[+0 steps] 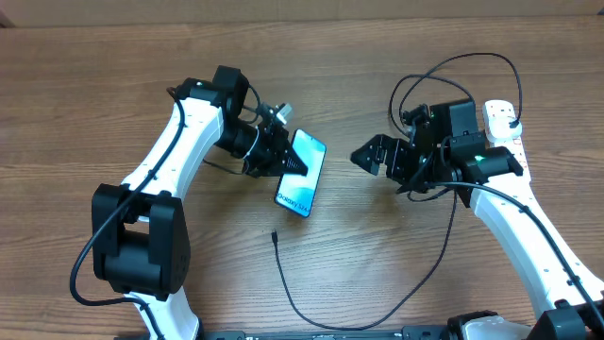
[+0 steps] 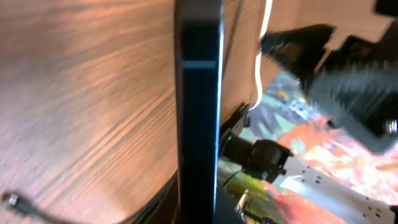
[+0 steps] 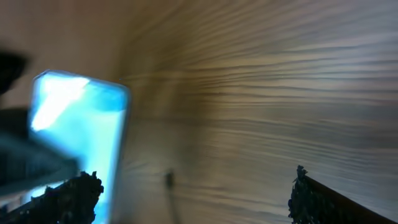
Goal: Plug charger to phone and switch on socket
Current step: 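Release the phone from the right gripper and pull it back, then swing the phone downward toward the cable plug with the left gripper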
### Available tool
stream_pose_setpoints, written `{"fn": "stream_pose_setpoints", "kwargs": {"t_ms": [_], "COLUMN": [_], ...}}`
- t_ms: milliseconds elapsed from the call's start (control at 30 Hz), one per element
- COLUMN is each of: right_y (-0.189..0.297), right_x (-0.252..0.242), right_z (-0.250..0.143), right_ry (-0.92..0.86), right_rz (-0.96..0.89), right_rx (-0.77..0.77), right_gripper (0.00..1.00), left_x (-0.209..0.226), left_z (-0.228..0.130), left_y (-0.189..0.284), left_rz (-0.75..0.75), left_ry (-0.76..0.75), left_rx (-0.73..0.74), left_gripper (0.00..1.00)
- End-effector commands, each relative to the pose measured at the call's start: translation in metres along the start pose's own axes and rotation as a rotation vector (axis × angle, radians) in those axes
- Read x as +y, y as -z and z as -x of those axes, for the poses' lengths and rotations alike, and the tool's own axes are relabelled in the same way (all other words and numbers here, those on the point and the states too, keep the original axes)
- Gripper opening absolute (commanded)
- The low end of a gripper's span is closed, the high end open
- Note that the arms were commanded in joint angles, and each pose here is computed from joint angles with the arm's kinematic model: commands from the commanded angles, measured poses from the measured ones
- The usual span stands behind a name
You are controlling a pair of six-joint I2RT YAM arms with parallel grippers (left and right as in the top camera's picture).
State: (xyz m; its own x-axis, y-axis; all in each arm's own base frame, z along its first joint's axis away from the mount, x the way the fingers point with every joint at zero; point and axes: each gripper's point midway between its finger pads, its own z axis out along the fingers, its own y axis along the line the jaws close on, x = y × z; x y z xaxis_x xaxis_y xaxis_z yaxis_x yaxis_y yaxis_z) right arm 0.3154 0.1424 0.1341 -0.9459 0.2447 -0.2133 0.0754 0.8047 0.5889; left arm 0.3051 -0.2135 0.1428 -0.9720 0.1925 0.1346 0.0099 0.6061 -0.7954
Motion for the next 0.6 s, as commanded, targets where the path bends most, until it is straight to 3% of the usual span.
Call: {"fn": "stream_pose_setpoints", "kwargs": {"t_ms": [0, 133, 200, 433, 567], "right_y": [0.007, 0.012, 0.012, 0.014, 0.014], "right_x": [-0.036, -0.055, -0.059, -0.07, -0.069], "right_z": [0.016, 0.015, 0.016, 0.017, 0.017], "right_ry": [-0.014, -0.048, -0.05, -0.104, -0.104], "right_rz": [-0.209, -0.309, -0.335, -0.391, -0.387], "right_rx": [-0.097, -0.116, -0.123, -0.144, -0.142], "right_gripper": [1.0, 1.0, 1.0, 1.0, 1.0], "left_x": [0.011, 0.046, 0.05, 0.035, 0.014], "left_z": [-0.002, -0.004, -0.007, -0.034, -0.059], "left_y": [0.006, 0.009, 0.006, -0.015, -0.026], "left_rz": [0.131, 0.374, 0.424, 0.449, 0.384], "left_ry": [0.002, 0.138, 0.178, 0.396, 0.471], "left_rx": [-0.014, -0.034, -0.037, 0.019, 0.125], "left_gripper": [0.04, 0.04, 0.04, 0.04, 0.04]}}
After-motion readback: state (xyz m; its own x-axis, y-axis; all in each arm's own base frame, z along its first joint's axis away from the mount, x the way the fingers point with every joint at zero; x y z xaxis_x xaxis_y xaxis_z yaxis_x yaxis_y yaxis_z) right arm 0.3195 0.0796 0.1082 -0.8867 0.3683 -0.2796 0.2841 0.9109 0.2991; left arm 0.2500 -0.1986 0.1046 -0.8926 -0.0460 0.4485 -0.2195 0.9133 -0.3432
